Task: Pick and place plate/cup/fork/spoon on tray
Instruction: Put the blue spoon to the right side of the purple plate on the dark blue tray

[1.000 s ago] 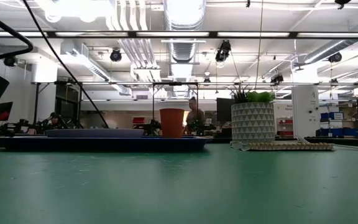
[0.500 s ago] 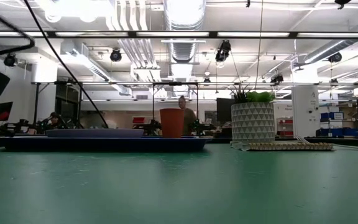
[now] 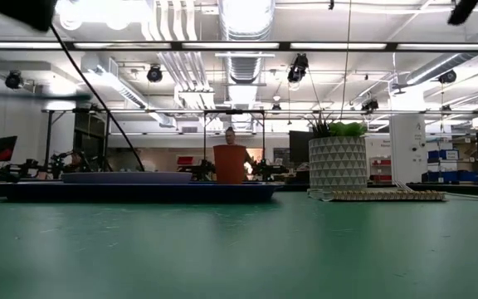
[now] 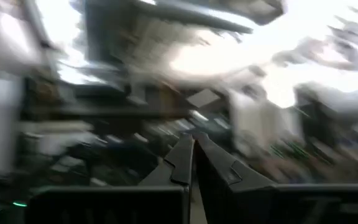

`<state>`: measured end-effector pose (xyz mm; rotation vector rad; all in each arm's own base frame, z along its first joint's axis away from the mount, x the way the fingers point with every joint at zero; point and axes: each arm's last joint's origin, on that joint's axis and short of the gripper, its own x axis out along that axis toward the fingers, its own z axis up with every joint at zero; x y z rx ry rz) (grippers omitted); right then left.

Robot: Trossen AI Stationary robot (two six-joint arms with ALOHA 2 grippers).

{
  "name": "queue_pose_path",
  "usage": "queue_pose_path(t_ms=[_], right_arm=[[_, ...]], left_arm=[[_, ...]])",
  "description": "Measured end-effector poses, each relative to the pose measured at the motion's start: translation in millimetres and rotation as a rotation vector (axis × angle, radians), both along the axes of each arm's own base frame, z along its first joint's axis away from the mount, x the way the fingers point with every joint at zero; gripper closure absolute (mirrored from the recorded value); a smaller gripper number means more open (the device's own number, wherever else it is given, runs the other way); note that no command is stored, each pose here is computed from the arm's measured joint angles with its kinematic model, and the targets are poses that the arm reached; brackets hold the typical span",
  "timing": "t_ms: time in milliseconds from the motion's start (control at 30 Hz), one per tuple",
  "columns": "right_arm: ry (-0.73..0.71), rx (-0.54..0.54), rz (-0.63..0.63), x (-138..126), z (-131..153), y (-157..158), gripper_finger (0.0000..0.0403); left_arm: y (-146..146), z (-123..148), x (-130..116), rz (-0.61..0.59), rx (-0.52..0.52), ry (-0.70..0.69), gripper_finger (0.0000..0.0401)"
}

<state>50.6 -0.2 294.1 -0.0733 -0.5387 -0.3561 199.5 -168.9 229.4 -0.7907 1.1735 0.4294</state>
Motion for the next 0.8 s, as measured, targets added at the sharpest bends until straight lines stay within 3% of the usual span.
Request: queue_pose_path(t_ms=[67,133,300,433,600,800], right_arm=[[0.081,0.026,-0.055,-1,2,-2,0.0394],[0.123,-0.006,-0.014,0,4,-1,0.0394],[0.052,-0.180,0.319,-3,12,9,0.0394],[0.018,-0.227,0.480,-5,14,13,0.0394],[0.023,-0.213,0.504,-5,13,14,0.0394],[0.026,-0.211,0.506,-5,13,14,0.0394]], left_arm=[[-2,11,9,-0.029,0.033,-0.058,0.0400],[-4,20,19,-0.046,0.058,-0.104,0.0400],[-4,32,41,-0.109,0.108,-0.151,0.0401],[-1,38,62,-0.173,0.154,-0.170,0.0401],[0,44,87,-0.267,0.198,-0.189,0.0401],[-12,35,106,-0.583,0.269,-0.170,0.0401]])
